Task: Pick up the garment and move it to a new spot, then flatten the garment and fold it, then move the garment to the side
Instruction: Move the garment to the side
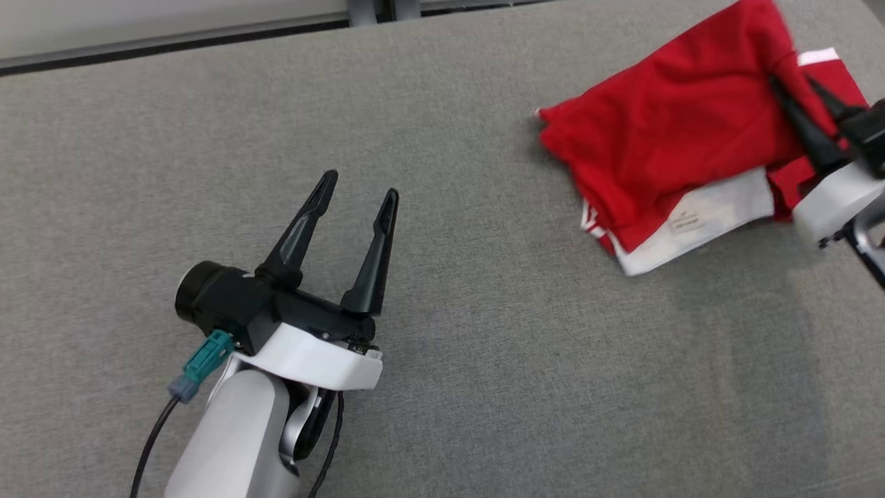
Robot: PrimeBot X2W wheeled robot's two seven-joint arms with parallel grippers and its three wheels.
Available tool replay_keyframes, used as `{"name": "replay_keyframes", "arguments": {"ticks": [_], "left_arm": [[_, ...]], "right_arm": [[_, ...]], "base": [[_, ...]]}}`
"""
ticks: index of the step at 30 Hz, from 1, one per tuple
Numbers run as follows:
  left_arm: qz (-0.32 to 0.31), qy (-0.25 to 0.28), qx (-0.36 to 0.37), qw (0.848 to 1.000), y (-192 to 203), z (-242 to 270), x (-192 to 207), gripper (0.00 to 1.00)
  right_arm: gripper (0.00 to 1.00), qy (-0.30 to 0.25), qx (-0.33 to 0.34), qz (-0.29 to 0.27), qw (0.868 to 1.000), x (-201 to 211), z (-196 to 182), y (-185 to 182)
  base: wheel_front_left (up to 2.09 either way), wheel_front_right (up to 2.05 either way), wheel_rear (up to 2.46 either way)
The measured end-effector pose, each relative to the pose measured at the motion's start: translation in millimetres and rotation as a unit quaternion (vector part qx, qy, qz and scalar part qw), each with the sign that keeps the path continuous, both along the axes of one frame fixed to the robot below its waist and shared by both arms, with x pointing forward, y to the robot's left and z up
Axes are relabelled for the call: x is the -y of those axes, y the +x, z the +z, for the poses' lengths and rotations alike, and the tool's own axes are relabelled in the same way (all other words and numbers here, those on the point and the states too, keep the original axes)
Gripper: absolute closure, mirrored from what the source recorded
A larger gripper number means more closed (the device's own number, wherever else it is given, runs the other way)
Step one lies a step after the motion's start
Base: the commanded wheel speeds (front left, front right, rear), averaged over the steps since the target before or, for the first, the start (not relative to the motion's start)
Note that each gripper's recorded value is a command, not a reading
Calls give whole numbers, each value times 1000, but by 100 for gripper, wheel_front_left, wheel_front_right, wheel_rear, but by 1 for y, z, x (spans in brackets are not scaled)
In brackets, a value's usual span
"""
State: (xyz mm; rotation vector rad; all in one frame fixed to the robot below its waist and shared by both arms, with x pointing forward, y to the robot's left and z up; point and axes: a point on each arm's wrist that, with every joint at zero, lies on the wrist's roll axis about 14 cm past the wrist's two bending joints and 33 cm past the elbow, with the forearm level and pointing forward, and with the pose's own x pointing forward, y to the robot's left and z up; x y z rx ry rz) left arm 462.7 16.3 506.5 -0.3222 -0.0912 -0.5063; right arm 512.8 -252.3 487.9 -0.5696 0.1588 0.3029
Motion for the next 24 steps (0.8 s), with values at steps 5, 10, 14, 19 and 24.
{"name": "replay_keyframes", "arguments": {"ticks": [5,10,14,19,24], "left_arm": [[-37,-7,-4,999,15,-14,28,0],[-53,-7,-22,998,24,-36,39,0],[-59,-1,-31,998,28,-50,41,0],[-52,7,-35,998,30,-55,33,0],[-45,7,-29,999,29,-46,28,0]], "right_arm": [[100,-22,-16,-93,995,75,0,8],[100,-32,-42,-137,989,107,-19,9],[100,-50,-68,-163,983,126,-35,7],[100,-59,-83,-193,976,142,-43,8],[0,-58,-99,-196,974,136,-52,3]], "base": [[0,0,0],[0,0,0],[0,0,0],[0,0,0],[0,0,0]]}}
